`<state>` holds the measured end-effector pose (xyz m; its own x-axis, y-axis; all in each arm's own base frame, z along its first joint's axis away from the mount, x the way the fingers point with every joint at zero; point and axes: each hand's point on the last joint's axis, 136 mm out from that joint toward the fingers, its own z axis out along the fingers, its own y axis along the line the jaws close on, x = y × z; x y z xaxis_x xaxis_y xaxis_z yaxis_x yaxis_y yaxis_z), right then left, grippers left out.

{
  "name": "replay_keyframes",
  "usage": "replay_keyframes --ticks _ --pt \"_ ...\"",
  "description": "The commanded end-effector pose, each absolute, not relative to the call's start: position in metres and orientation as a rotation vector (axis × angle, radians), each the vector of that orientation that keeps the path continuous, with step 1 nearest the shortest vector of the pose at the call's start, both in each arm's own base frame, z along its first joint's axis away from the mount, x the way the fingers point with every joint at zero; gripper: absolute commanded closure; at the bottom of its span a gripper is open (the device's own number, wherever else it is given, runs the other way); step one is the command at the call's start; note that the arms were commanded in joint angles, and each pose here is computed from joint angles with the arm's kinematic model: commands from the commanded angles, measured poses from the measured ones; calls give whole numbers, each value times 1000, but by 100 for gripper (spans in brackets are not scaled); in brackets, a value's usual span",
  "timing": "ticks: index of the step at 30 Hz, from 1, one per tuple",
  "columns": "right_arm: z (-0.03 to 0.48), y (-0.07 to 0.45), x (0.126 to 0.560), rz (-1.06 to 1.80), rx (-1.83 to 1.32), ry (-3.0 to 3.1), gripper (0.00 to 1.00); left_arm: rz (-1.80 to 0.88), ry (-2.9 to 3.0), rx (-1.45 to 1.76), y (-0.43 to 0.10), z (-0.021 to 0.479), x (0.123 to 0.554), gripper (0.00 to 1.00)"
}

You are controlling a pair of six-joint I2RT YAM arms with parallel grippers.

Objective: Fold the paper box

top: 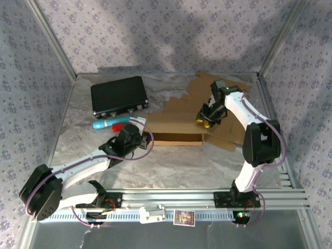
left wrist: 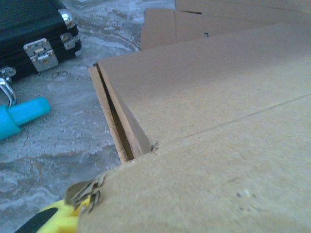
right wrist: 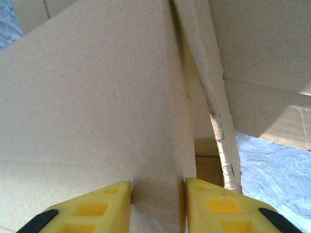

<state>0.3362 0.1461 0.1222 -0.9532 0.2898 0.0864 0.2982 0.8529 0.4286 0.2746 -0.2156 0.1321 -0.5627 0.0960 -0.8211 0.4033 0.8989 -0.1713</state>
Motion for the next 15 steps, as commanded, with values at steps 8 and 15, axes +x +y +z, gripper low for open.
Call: replay_keyframes --ticks 8,15 --pt "130 145 340 -695 -482 -3055 67 -546 2339 214 -202 142 232 53" --pt "130 146 341 -699 -489 -3057 67 -693 2388 -3 -186 179 198 41"
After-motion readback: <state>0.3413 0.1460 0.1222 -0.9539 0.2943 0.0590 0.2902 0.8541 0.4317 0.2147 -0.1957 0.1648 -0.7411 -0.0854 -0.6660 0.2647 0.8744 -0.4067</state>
